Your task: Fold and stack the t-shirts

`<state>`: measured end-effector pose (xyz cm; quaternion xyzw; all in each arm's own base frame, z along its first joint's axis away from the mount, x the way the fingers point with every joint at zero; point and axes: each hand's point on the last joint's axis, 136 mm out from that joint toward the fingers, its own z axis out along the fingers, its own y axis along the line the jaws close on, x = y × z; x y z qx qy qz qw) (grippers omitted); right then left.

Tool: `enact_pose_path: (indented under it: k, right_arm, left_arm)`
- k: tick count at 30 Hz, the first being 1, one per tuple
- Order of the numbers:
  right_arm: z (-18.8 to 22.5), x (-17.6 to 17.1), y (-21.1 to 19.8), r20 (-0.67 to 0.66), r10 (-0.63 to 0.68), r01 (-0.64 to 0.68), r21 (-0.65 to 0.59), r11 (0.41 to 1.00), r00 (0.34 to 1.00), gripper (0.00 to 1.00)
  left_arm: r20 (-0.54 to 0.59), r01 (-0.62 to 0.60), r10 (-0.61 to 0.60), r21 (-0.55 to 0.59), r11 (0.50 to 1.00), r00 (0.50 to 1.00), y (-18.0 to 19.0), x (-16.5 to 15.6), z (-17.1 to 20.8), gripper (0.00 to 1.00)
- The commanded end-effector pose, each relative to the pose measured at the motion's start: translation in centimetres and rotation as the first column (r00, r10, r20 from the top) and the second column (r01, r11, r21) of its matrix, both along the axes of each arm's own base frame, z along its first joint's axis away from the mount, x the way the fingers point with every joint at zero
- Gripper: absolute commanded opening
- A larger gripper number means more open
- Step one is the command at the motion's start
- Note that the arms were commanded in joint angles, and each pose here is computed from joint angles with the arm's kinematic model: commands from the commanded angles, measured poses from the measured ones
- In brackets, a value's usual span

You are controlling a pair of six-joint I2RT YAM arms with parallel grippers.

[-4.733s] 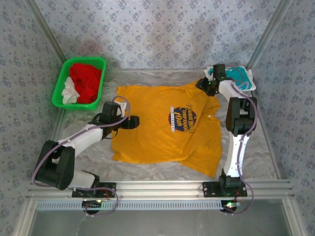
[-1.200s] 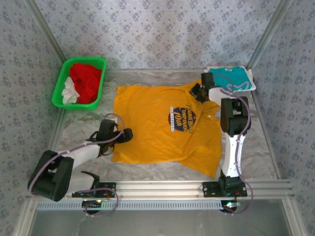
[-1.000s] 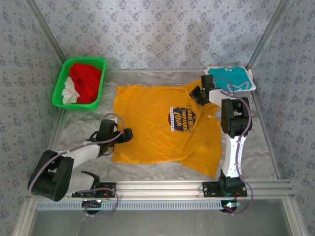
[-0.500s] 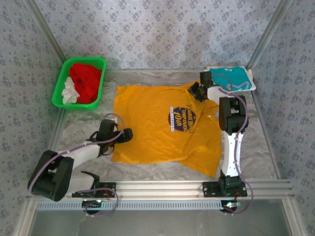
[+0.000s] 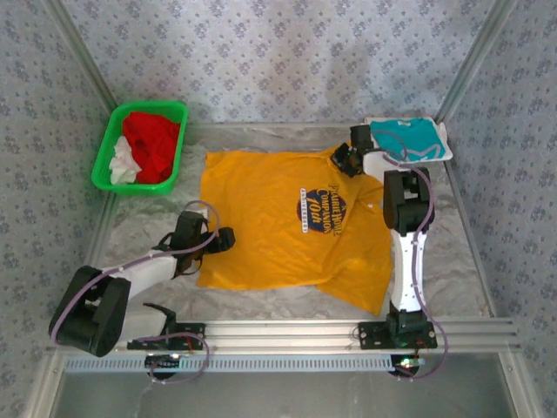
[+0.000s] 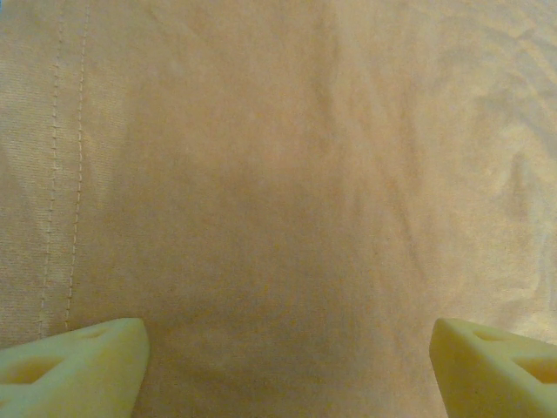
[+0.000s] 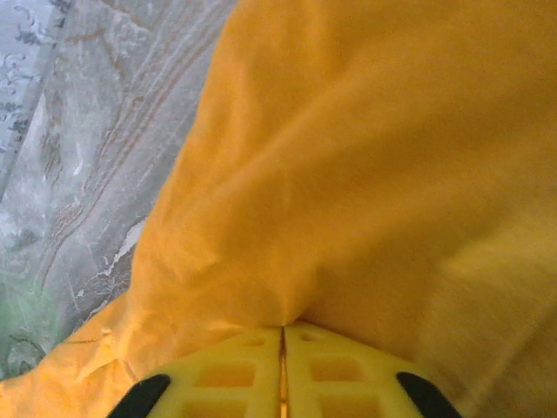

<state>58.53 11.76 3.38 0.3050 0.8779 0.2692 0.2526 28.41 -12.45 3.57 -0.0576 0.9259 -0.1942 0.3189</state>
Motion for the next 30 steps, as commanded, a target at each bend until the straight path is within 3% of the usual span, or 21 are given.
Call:
enact_pose_path:
  k: [1, 4, 10, 13, 15, 20, 30]
  right_arm:
    - [1.3, 1.9, 0.8, 0.046, 0.003, -0.004, 0.026, 1.0, 0.999, 0.05]
    - [2.3, 3.0, 0.8, 0.077, -0.005, 0.003, 0.028, 1.0, 0.997, 0.0]
    - [4.8, 3.0, 1.1, 0.098, 0.002, -0.005, 0.034, 0.999, 0.995, 0.01]
    - [5.2, 0.5, 0.7, 0.076, -0.025, 0.024, 0.007, 1.0, 0.997, 0.27]
    - [5.0, -1.3, 0.4, 0.06, -0.039, 0.039, -0.002, 0.999, 0.997, 0.32]
    - [3.6, -3.8, 0.5, 0.007, -0.021, 0.021, 0.012, 1.0, 1.0, 0.35]
    - [1.5, -4.3, -0.1, -0.05, -0.066, 0.066, -0.007, 0.998, 0.997, 0.36]
  left_arm:
    - [-0.044, -0.019, 0.02, 0.029, 0.999, 0.999, 0.7, -0.9, -1.2, 0.85]
    - [-0.043, -0.02, 0.021, 0.032, 0.999, 0.999, 0.8, -0.9, -1.2, 0.85]
    - [-0.044, -0.025, 0.027, 0.035, 0.999, 0.999, 0.9, -0.9, -1.2, 0.85]
    - [-0.042, -0.029, 0.031, 0.037, 0.999, 0.999, 0.9, -0.9, -1.2, 0.85]
    - [-0.042, -0.03, 0.032, 0.038, 0.999, 0.999, 0.9, -0.9, -1.2, 0.85]
    - [-0.048, -0.023, 0.025, 0.037, 0.999, 0.999, 0.8, -0.9, -1.3, 0.85]
    - [-0.041, -0.03, 0.032, 0.035, 0.999, 0.999, 1.0, -1.0, -1.1, 0.86]
